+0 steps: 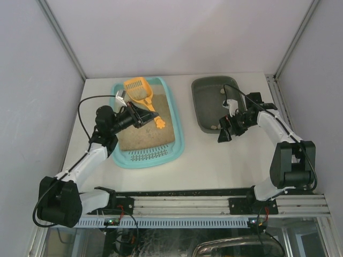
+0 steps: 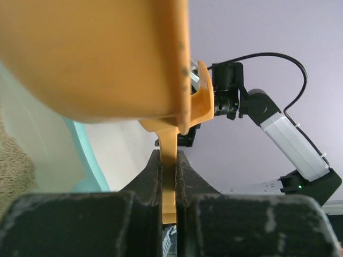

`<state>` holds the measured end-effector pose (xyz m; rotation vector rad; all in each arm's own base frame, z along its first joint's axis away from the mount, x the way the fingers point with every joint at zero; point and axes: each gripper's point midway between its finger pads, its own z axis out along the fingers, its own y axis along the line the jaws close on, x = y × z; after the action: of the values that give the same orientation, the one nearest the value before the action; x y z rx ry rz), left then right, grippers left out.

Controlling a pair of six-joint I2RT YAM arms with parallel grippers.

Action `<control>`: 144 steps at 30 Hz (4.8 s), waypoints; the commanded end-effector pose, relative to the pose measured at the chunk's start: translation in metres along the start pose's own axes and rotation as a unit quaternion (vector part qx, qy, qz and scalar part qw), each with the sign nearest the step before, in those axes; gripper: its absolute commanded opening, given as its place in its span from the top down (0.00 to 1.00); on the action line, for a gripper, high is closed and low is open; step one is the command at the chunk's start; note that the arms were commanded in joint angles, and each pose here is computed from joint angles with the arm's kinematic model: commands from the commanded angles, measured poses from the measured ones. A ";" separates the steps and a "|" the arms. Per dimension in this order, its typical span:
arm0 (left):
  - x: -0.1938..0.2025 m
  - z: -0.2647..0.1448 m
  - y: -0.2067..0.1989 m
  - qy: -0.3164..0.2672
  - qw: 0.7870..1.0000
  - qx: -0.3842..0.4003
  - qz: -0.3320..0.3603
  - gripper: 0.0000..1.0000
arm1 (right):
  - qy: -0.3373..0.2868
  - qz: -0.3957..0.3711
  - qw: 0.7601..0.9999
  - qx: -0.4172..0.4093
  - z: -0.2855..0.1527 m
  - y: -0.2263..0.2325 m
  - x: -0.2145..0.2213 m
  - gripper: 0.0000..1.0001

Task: Clean the litter box

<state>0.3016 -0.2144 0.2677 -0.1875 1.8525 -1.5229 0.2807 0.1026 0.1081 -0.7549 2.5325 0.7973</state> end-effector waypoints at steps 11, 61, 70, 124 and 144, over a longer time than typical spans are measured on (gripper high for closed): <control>0.039 0.061 -0.007 0.112 0.988 -0.070 0.079 1.00 | -0.126 0.025 0.986 0.102 -0.058 -0.035 -0.033 0.00; 0.108 0.184 0.086 0.289 0.692 -0.431 0.502 1.00 | -0.221 -0.011 0.972 0.075 -0.096 -0.007 -0.048 0.00; 0.103 0.191 0.071 0.274 0.704 -0.411 0.510 1.00 | -0.217 -0.011 0.973 0.076 -0.094 -0.010 -0.047 0.00; -0.033 0.011 0.188 0.127 0.754 -0.614 -0.194 1.00 | -0.133 -0.090 0.984 -0.076 -0.052 0.068 -0.045 0.00; -0.031 0.035 0.210 0.213 0.794 -0.546 -0.161 1.00 | -0.125 -0.081 0.987 -0.065 -0.047 0.061 -0.044 0.00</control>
<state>0.4056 -0.1417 0.0772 -0.9621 2.9938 -0.1920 0.2630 0.1316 0.1798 -0.8076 2.2262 0.9749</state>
